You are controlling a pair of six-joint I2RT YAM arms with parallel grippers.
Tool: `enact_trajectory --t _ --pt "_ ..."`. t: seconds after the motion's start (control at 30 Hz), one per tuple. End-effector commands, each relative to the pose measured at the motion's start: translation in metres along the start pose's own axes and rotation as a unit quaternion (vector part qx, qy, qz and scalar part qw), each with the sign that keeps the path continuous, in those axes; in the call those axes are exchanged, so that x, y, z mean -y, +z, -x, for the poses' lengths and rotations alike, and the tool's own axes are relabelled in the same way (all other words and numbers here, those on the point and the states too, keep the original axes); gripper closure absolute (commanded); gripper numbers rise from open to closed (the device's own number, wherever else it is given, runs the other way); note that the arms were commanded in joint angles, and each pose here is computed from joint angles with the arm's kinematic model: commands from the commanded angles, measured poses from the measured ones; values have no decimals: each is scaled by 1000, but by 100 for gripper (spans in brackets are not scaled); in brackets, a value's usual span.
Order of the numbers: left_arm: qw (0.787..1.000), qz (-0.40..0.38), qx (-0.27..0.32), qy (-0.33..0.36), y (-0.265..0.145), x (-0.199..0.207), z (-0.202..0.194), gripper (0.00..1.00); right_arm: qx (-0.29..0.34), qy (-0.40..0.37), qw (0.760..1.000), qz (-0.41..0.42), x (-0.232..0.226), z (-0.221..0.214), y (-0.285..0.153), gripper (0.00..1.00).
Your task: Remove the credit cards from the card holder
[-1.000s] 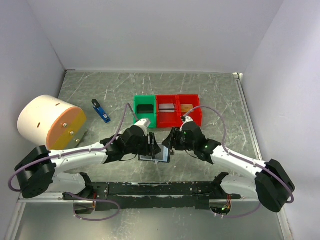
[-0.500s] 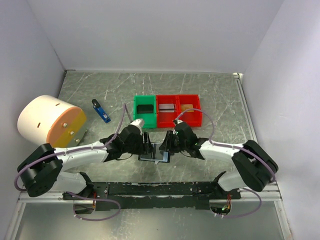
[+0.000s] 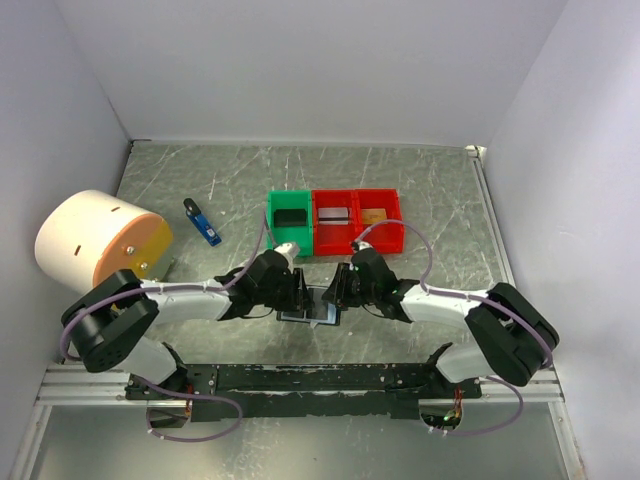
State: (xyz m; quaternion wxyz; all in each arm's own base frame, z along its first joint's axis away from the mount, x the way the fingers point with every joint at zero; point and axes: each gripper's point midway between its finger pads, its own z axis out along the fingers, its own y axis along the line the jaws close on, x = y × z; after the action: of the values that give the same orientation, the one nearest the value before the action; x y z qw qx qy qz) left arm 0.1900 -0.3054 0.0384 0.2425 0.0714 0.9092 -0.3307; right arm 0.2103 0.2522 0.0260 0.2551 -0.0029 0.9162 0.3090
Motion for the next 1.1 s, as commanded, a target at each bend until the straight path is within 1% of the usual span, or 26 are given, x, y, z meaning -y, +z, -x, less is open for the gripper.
enact_trajectory --t 0.0,0.1,0.27,0.53,0.67,0.83,1.0,1.07 --pt "999 -51 4 -16 7 15 1 50 -16 7 999 -45 28 -17 -2 68" --pt "998 -47 3 -28 11 11 -2 54 -17 8 999 -49 30 -19 -3 68" --pt "998 -42 0 -39 14 7 -6 58 -16 10 999 -47 30 -19 -4 68" --pt "996 -56 9 -61 14 8 -7 67 -19 13 998 -50 33 -22 -3 68" --pt "993 -78 16 -82 11 13 -6 71 -18 16 998 -52 33 -23 -3 68" --pt "988 -113 24 -105 8 20 -2 71 -17 19 998 -52 34 -23 -3 68" --pt "980 -153 18 -129 9 27 -3 67 -21 23 998 -53 35 -25 -1 68" --pt "976 -170 16 -133 8 30 -4 67 -23 23 998 -54 36 -27 -1 68"
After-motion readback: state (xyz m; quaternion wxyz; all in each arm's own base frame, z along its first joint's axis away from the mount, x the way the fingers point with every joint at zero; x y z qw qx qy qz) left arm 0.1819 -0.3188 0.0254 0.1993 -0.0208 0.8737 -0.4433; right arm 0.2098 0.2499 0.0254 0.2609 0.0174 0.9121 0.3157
